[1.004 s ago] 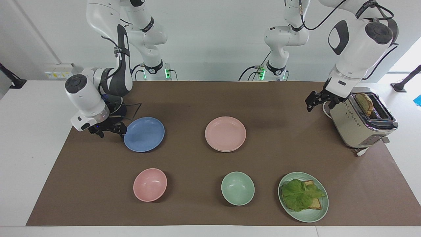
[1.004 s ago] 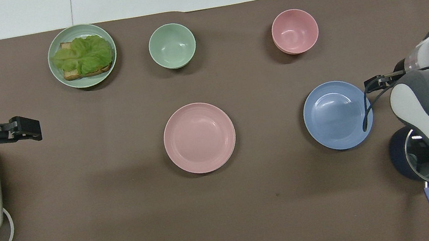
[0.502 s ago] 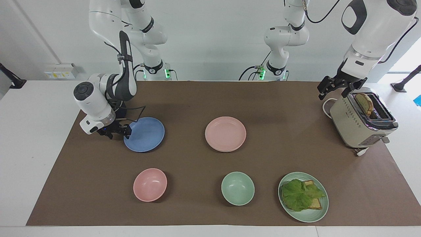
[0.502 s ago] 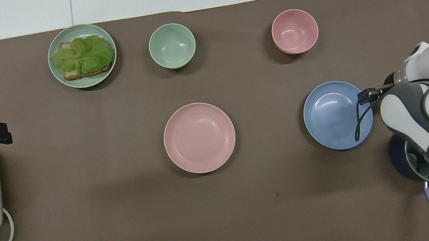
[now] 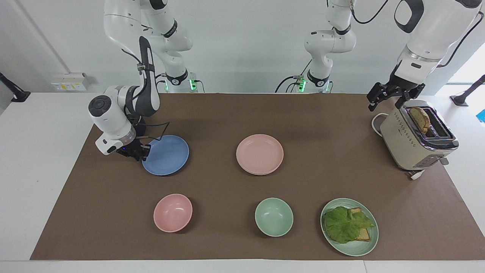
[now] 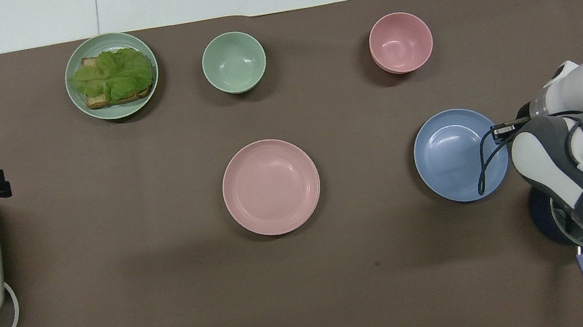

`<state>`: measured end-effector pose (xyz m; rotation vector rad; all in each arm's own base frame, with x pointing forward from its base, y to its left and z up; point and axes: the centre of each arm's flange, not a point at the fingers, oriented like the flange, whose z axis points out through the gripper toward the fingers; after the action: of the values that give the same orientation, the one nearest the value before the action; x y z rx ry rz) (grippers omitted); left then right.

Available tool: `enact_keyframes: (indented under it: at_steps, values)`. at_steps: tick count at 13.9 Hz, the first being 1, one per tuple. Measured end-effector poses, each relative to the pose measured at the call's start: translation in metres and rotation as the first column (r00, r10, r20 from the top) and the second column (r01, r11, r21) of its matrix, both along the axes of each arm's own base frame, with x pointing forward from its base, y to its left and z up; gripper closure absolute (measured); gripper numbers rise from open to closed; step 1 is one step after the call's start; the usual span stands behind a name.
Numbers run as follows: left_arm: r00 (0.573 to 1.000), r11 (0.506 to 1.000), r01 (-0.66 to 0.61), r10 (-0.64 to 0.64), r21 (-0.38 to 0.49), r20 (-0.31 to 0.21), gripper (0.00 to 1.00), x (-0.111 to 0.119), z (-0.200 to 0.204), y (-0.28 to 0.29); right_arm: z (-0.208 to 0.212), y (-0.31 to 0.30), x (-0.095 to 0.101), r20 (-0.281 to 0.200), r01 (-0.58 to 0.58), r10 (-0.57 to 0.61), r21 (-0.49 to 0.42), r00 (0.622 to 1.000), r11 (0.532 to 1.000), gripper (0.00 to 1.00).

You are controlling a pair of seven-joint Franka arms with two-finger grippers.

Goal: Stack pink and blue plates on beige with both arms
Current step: 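Grasp the blue plate's rim with the right gripper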

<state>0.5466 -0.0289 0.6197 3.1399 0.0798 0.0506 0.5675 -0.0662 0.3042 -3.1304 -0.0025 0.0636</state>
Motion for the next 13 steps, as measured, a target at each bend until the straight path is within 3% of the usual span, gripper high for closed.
enact_keyframes:
  at_steps: [4, 7, 13]
  values:
    - [1.000, 1.000, 0.000, 0.000, 0.000, 0.001, 0.00, 0.000, 0.000, 0.000, 0.007, 0.000, 0.002, -0.002, 0.007, -0.007, 0.009, 1.000, 1.000, 0.94]
    - [1.000, 1.000, 0.000, 0.000, 0.000, 0.001, 0.00, 0.000, 0.001, 0.000, 0.041, 0.009, 0.014, -0.018, -0.057, 0.057, 0.021, 0.998, 0.998, 0.96]
    - [1.000, 1.000, 0.000, 0.000, 0.000, 0.001, 0.00, 0.000, 0.001, 0.000, 0.118, 0.060, 0.012, 0.056, -0.149, 0.144, 0.089, 0.988, 0.985, 0.96]
